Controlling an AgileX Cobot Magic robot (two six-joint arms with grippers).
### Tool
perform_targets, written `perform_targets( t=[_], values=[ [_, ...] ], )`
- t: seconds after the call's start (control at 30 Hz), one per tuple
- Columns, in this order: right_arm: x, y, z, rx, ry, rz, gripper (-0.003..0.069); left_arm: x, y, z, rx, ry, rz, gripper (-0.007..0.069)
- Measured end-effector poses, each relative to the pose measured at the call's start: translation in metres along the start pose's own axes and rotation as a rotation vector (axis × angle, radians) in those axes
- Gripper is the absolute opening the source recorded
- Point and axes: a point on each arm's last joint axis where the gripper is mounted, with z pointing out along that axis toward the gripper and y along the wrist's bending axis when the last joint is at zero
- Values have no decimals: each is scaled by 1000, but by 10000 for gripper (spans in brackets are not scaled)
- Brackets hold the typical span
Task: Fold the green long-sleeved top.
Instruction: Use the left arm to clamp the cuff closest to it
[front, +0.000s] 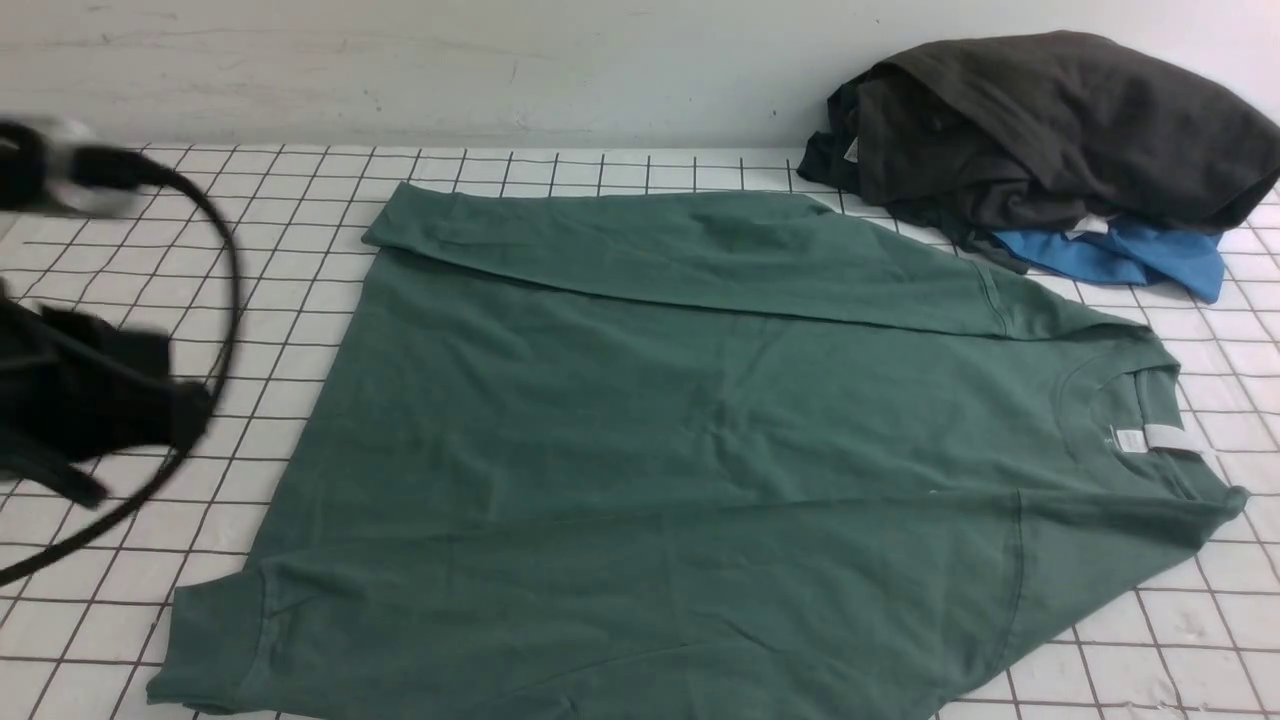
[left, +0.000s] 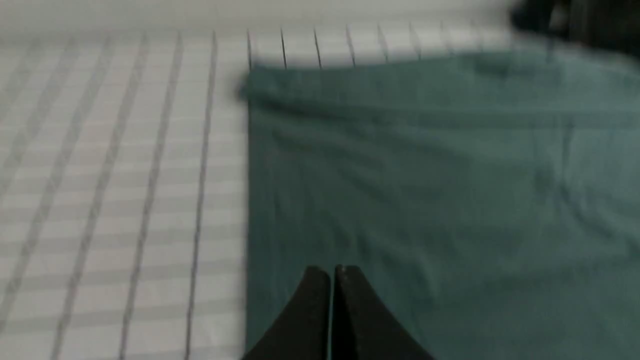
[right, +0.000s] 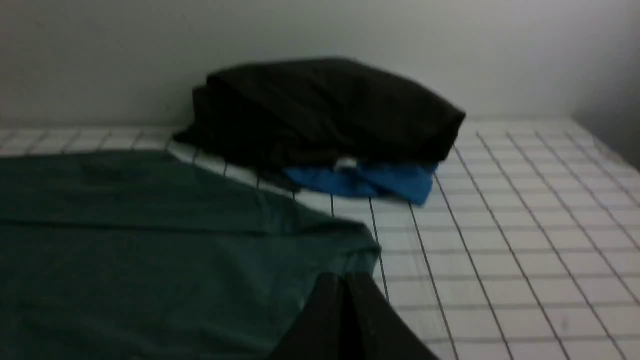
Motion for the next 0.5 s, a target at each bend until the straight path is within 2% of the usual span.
perform_targets(
  t=[0.03, 0.1, 0.13, 0.2, 0.3, 0.47, 0.5],
  values=[
    [7, 6, 16, -32, 188, -45, -12, 9, 2, 25, 2, 163, -32, -7],
    [17, 22, 36, -127, 394, -109, -11, 24, 8, 62, -8, 364, -83, -6],
    [17, 22, 36, -126, 394, -109, -11, 25, 9, 65, -11, 380, -90, -6],
    [27, 39, 48, -234, 509, -194, -11, 39, 23, 98, -37, 522, -149, 9],
    [35, 58, 61, -338, 575, -248, -11, 54, 44, 122, -66, 620, -251, 80],
    [35, 67, 68, -384, 553, -267, -10, 57, 68, 126, -102, 598, -348, 265],
    [35, 67, 68, -384, 554, -266, -10, 57, 70, 126, -106, 594, -352, 273]
  ],
)
